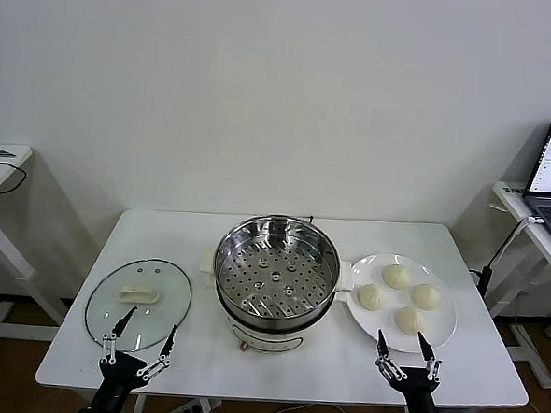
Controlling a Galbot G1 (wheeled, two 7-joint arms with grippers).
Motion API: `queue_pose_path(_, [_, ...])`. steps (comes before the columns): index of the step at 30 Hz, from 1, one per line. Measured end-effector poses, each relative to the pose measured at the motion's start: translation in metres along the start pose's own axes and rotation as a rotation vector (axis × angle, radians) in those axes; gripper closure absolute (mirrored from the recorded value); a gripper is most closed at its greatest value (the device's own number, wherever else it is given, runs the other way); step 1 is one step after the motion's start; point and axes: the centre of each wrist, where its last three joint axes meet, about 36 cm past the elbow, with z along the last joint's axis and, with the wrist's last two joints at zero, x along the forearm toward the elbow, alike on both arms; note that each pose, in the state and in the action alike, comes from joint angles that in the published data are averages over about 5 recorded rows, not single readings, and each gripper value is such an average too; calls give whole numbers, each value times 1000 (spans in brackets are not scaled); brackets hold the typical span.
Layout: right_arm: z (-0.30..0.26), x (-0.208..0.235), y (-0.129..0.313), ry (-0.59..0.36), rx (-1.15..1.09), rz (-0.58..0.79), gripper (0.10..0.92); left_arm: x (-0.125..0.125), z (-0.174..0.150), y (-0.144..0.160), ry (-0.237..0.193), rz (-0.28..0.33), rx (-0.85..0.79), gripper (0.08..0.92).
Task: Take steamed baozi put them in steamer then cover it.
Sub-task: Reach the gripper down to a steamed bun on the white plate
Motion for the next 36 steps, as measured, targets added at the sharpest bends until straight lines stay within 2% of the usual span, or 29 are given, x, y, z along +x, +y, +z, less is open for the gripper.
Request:
queue_pose_path(5, [-12, -36, -6, 2, 25, 30, 200, 0, -1, -1, -3, 4, -3, 177])
queue_pose_path(12, [-37, -124, -23, -16, 34, 42, 200, 0, -6, 0, -22, 10, -6, 177])
queue_pose_path(17, [-54, -189, -43, 5, 46, 0, 200, 0, -10, 1, -39, 11, -4, 177])
queue_pose_path(27, [-97, -286, -98, 114, 244, -294, 200, -2, -9, 3, -59, 4, 3, 177])
queue_pose_path(36, [-157, -346, -134, 275, 526, -675, 200, -1, -11, 1, -75, 3, 14, 177])
